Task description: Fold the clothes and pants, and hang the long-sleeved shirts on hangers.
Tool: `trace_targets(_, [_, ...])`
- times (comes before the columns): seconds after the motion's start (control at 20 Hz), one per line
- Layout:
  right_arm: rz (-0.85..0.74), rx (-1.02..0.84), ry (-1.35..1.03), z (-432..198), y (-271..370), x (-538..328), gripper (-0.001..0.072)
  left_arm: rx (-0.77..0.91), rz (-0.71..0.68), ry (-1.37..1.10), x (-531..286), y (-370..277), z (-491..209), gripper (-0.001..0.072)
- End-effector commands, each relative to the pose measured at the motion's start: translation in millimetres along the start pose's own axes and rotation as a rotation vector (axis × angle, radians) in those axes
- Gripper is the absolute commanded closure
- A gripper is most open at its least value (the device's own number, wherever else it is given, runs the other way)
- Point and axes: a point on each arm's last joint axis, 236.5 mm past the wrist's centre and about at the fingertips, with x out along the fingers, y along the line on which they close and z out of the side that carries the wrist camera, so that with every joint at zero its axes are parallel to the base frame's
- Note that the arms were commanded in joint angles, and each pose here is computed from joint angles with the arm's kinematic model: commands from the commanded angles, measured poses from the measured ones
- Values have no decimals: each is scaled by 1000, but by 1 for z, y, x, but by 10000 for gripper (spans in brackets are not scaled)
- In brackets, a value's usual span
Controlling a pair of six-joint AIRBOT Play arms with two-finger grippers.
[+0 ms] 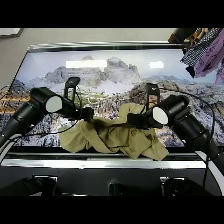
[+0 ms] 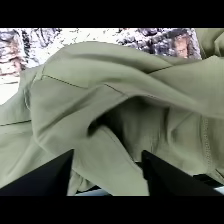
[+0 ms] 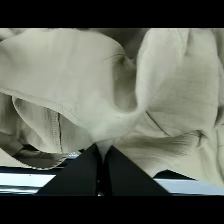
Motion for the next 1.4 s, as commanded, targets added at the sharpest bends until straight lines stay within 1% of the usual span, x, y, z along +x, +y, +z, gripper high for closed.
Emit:
trace_targets(0.0, [20,5,8,-2,5,0,682,-48,44,6,-20,35,5,103])
trace_targets(0.15, [22,-6,11,-3,5,0,682,-161,164,-28,-60,123,6,103])
trace_targets(0.35, [22,-16,11,-3,5,0,682,-317,263,-114,-105,234,-14,104])
trace_targets(0.45, [23,-16,9,-3,5,0,682,-332,312,-90,-114,277,-32,104])
trace_targets(0.55, [24,-17,9,-2,6,0,682,-394,330,-39,-119,301,-53,107])
trace_targets(0.65, [23,-21,9,-3,5,0,682,-396,348,-31,-125,318,-62,107])
trace_targets(0.75, [23,-21,10,-3,5,0,682,-477,378,-83,-129,339,-61,105])
trace_targets(1.0, [22,-32,11,-3,5,0,682,-489,480,-210,-150,409,-63,106])
trace_targets(1.1, [23,-32,9,-3,5,0,681,-513,459,-176,-142,436,-82,105])
trace_targets(1.2, [26,-32,5,-2,6,0,681,-575,424,-152,-131,463,-104,105])
trace_targets(1.35, [26,-32,4,-1,6,0,681,-628,420,-159,-122,503,-130,105])
